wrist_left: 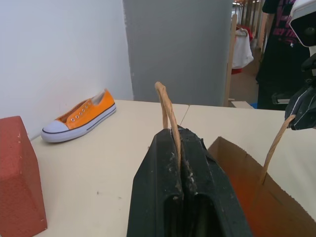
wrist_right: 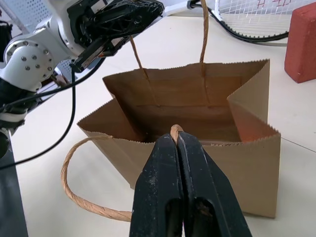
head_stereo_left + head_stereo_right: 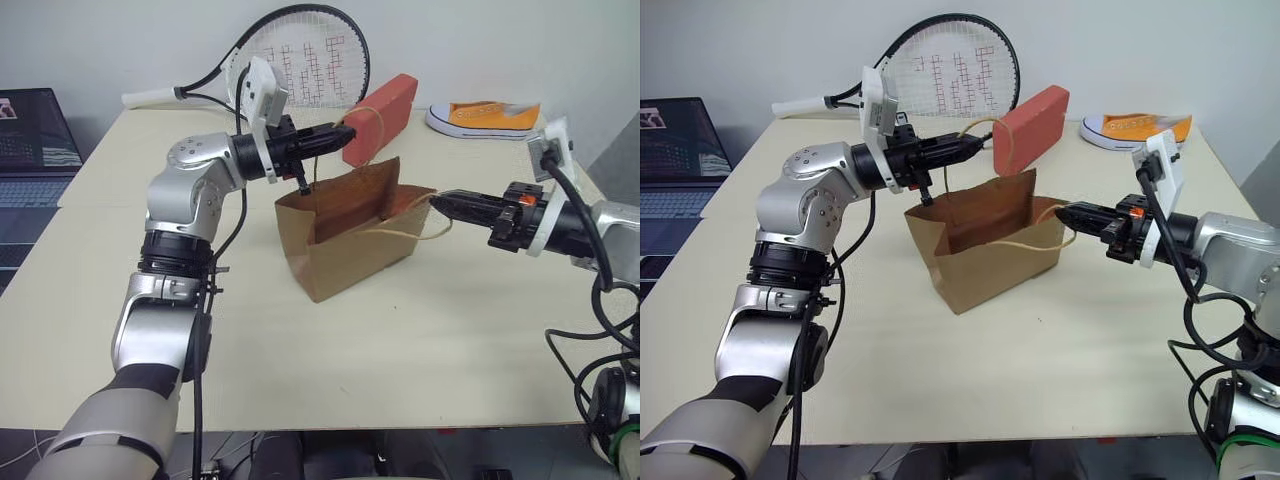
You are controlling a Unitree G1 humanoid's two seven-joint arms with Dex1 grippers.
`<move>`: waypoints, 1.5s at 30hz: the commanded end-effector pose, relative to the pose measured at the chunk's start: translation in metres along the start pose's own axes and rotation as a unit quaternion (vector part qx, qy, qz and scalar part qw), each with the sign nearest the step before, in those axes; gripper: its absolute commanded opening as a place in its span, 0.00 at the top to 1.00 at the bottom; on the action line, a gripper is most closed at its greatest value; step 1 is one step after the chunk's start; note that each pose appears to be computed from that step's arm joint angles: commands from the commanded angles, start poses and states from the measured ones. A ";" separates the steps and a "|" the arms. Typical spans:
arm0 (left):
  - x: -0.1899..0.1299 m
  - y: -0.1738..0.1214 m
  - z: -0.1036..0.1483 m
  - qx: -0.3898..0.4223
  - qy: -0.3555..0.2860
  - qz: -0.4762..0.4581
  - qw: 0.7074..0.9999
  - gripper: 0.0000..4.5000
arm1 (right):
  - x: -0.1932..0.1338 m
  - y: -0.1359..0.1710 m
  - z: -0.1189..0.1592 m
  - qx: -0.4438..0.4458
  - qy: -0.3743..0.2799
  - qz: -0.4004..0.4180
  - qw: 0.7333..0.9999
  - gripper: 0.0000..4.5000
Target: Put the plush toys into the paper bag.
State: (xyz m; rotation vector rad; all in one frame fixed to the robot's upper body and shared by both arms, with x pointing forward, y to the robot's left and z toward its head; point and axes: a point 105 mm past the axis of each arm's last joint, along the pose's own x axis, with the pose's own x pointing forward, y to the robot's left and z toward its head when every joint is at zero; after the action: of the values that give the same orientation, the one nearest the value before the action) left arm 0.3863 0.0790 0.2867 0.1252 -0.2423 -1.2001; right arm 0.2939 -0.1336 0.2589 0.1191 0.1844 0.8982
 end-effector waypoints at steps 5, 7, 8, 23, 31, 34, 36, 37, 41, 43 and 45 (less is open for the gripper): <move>0.005 0.002 0.015 0.028 -0.002 -0.004 1.000 0.87 | 0.006 0.002 0.013 -0.020 -0.029 -0.010 0.999 0.87; 0.002 0.003 0.019 0.036 -0.005 -0.004 0.999 0.76 | 0.006 0.001 0.015 -0.026 -0.032 -0.012 0.999 0.73; 0.000 0.004 0.021 0.039 -0.006 -0.001 0.999 0.70 | 0.005 0.000 0.016 -0.029 -0.033 -0.014 0.999 0.67; -0.055 0.015 0.016 0.045 0.019 0.065 0.997 0.00 | -0.013 0.006 0.035 -0.089 -0.057 0.026 0.994 0.00; -0.114 -0.005 0.003 0.008 0.056 0.078 0.995 0.00 | -0.039 0.010 0.026 -0.243 0.002 0.062 0.968 0.00; -0.125 -0.021 -0.009 -0.017 0.071 0.072 0.995 0.00 | -0.046 0.022 0.016 -0.241 0.034 0.107 0.964 0.00; -0.127 -0.028 -0.017 -0.029 0.072 0.071 0.994 0.00 | -0.047 0.034 0.010 -0.232 0.048 0.142 0.961 0.00; -0.126 -0.031 -0.022 -0.034 0.072 0.071 0.994 0.00 | -0.046 0.039 0.007 -0.229 0.053 0.156 0.959 0.00; -0.122 -0.038 -0.037 -0.050 0.078 0.066 0.994 0.00 | -0.040 0.051 -0.006 -0.233 0.073 0.186 0.952 0.00; -0.120 -0.036 -0.046 -0.056 0.077 0.071 0.993 0.00 | -0.038 0.053 -0.011 -0.233 0.081 0.194 0.950 0.00; -0.118 -0.034 -0.051 -0.060 0.074 0.075 0.993 0.00 | -0.037 0.054 -0.014 -0.233 0.084 0.196 0.949 0.00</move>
State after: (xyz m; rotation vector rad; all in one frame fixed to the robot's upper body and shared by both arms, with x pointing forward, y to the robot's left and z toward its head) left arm 0.3265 0.1771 0.2134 0.0713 -0.0238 -1.0487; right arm 0.2312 -0.1309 0.2554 -0.3451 0.1288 1.3164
